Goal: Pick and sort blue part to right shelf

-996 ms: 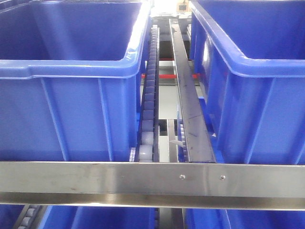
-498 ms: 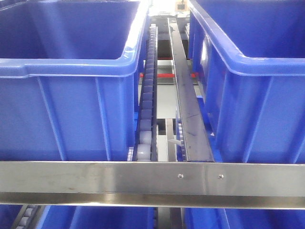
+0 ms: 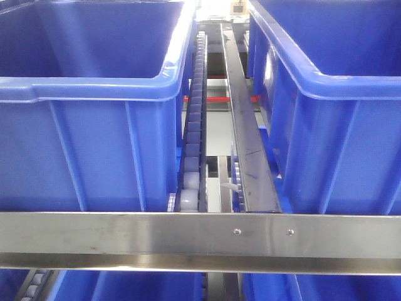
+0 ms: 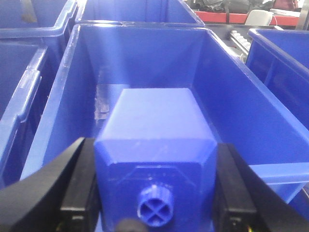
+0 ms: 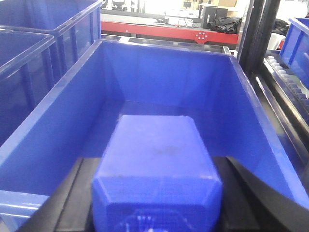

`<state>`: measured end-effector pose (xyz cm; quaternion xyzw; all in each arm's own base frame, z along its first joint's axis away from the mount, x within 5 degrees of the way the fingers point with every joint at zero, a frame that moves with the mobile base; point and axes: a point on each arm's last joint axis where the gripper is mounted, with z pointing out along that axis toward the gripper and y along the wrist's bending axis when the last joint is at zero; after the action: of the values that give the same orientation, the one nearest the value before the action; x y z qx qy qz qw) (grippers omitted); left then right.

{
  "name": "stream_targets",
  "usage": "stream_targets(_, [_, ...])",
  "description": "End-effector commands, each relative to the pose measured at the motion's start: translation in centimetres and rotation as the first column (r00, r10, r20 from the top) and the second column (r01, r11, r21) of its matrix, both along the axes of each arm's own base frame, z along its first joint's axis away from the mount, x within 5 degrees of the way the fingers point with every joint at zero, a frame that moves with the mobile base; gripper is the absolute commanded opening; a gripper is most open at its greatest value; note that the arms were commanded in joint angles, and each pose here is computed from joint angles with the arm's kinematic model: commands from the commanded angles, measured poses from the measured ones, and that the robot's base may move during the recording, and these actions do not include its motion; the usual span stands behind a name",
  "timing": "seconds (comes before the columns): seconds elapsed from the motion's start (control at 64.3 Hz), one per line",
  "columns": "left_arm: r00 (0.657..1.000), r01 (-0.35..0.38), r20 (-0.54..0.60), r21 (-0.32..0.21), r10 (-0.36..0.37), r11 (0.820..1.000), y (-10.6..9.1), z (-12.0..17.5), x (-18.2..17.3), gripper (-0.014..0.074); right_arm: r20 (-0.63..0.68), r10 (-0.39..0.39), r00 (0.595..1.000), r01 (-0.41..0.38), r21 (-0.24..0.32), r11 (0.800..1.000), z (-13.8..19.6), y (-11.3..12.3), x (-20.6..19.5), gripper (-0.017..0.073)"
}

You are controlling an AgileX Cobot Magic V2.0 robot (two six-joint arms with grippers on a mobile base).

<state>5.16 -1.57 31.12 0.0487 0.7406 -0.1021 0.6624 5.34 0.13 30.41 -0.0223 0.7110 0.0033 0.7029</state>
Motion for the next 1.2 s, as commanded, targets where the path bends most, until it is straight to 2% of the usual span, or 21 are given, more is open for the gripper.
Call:
stream_targets(0.0, [0.995,-0.015,0.1,-0.034,0.019,0.999,0.2,1.7,0.0,0.0388,0.131,0.0,0.991,0.001,-0.005,1.0,1.9,0.0,-0.2,0.0411])
stream_targets(0.156, [0.995,-0.015,0.102,-0.029,0.018,0.999,0.2,1.7,0.0,0.0388,0.153,0.001,0.988,0.0,-0.004,1.0,2.1,0.0,-0.2,0.0411])
stream_targets(0.28, [0.986,-0.031,0.163,0.051,0.022,0.998,0.3,2.1,0.0,0.0388,0.151,0.001,0.989,0.0,-0.004,1.0,2.3,0.0,-0.1,0.0411])
stream_targets(0.342, [0.98,-0.043,0.195,0.072,0.028,0.996,0.3,2.7,0.2,0.0388,0.145,0.001,0.989,0.0,-0.004,1.0,2.8,0.0,0.2,0.0411])
stream_targets(0.498, [0.981,-0.059,0.19,0.067,0.045,0.996,0.3,3.9,2.2,0.0388,0.089,0.002,0.996,-0.001,-0.012,1.0,3.9,0.2,2.5,0.0411])
stream_targets(0.607, [0.991,-0.056,0.125,0.058,0.048,0.997,0.0,4.6,4.8,0.0388,0.069,0.006,0.998,-0.005,-0.014,1.0,4.5,0.3,4.8,0.0411])
stream_targets(0.716, [0.998,-0.045,0.05,0.025,0.044,0.999,-0.4,5.6,7.9,0.0388,0.057,0.01,0.998,-0.009,-0.014,1.0,4.9,0.4,7.3,0.0411])
stream_targets(0.934, [0.997,-0.031,-0.066,0.04,0.033,0.999,-1.3,6.5,14.1,0.0388,0.005,0.016,1.0,-0.016,-0.016,1.0,4.4,0.7,11.8,0.0411])
stream_targets(1.183, [0.988,0.092,-0.132,0.053,-0.084,0.994,-5.2,4.6,18.4,0.0389,-0.036,0.021,0.999,-0.021,-0.016,1.0,2.8,0.9,14.6,0.0411])
